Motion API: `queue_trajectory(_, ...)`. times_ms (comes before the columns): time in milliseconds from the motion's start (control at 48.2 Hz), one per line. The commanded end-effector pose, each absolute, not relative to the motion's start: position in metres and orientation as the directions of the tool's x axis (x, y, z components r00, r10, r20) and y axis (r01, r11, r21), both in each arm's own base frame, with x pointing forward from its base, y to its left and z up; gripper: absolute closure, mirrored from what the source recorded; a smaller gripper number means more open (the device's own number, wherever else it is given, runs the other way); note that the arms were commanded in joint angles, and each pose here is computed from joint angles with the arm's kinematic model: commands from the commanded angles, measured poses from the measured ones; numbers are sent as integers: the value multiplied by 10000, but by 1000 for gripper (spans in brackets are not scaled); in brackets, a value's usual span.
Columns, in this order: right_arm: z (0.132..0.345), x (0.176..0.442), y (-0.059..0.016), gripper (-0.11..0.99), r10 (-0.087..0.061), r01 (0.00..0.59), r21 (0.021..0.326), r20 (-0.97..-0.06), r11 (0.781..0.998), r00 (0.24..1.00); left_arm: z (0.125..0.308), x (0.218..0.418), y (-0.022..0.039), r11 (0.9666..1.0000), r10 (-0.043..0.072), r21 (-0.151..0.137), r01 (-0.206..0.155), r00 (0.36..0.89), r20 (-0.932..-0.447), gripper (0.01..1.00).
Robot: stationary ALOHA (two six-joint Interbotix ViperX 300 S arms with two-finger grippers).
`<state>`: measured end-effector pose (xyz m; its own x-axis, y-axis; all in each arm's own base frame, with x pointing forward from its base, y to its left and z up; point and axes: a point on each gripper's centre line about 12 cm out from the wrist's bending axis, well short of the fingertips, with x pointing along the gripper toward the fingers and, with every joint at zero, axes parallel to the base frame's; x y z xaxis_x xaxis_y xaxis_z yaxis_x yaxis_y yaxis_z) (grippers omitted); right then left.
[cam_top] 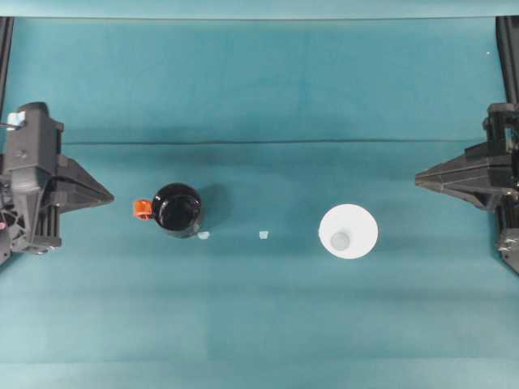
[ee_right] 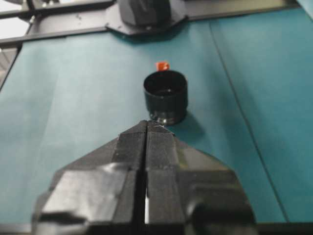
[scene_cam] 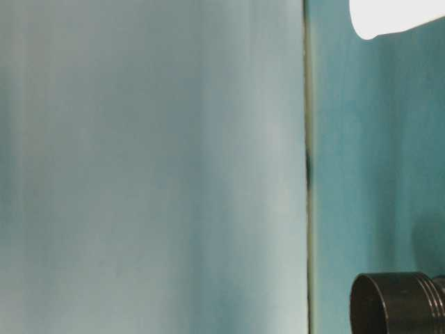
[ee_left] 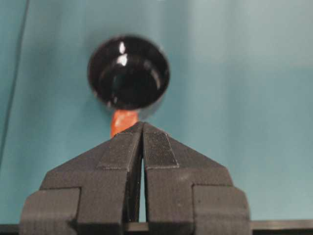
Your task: Put the paper cup into the moved red handle cup holder.
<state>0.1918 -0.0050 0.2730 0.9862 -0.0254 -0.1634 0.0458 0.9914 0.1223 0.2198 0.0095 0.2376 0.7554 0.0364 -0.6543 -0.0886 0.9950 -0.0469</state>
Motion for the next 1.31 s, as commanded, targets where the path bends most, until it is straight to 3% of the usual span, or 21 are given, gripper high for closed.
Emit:
queue_trajectory(0,2817,1942,-53,988,-269,473,1362,-1482,9896,9886,2478,2236,105,9945,400,-484,-928,7642,-6438,980)
queue_trajectory(145,2815,1941,-53,988,-268,475,1361,-1498,9896,9884,2483,2234,108,9942,411,-493,-956,7611,-6473,977)
queue_trajectory(208,2813,1941,-53,988,-268,477,1361,-1513,9895,9881,2476,2238,115,9939,434,-491,-988,7590,-6496,923)
queue_trajectory(291,2808,1940,-53,988,-266,482,1360,-1558,9895,9874,2465,2249,119,9937,443,-488,-1007,7550,-6543,726)
queue_trajectory(457,2791,1938,-52,988,-262,496,1358,-1694,9895,9852,2426,2281,121,9941,436,-440,-990,7376,-6738,227)
queue_trajectory(540,2788,1937,-52,988,-261,500,1357,-1725,9895,9847,2391,2296,123,9949,436,-354,-949,7166,-6961,77)
queue_trajectory(685,2782,1936,-52,988,-261,502,1357,-1740,9895,9844,2312,2346,132,9952,452,-248,-944,6713,-7398,59)
queue_trajectory(872,2783,1936,-52,988,-259,505,1356,-1770,9895,9839,2149,2475,200,9939,570,-126,-1099,6066,-7929,39)
queue_trajectory(976,2761,1935,-52,988,-255,523,1368,-1906,9892,9813,2041,2562,231,9959,601,106,-902,5665,-8218,39)
queue_trajectory(1183,2768,1933,-51,988,-255,521,1369,-1890,9892,9816,1776,2674,264,9973,565,269,-681,4818,-8745,39)
queue_trajectory(1287,2762,1932,-51,988,-255,523,1369,-1906,9892,9813,1676,2731,274,9974,562,282,-666,4682,-8818,39)
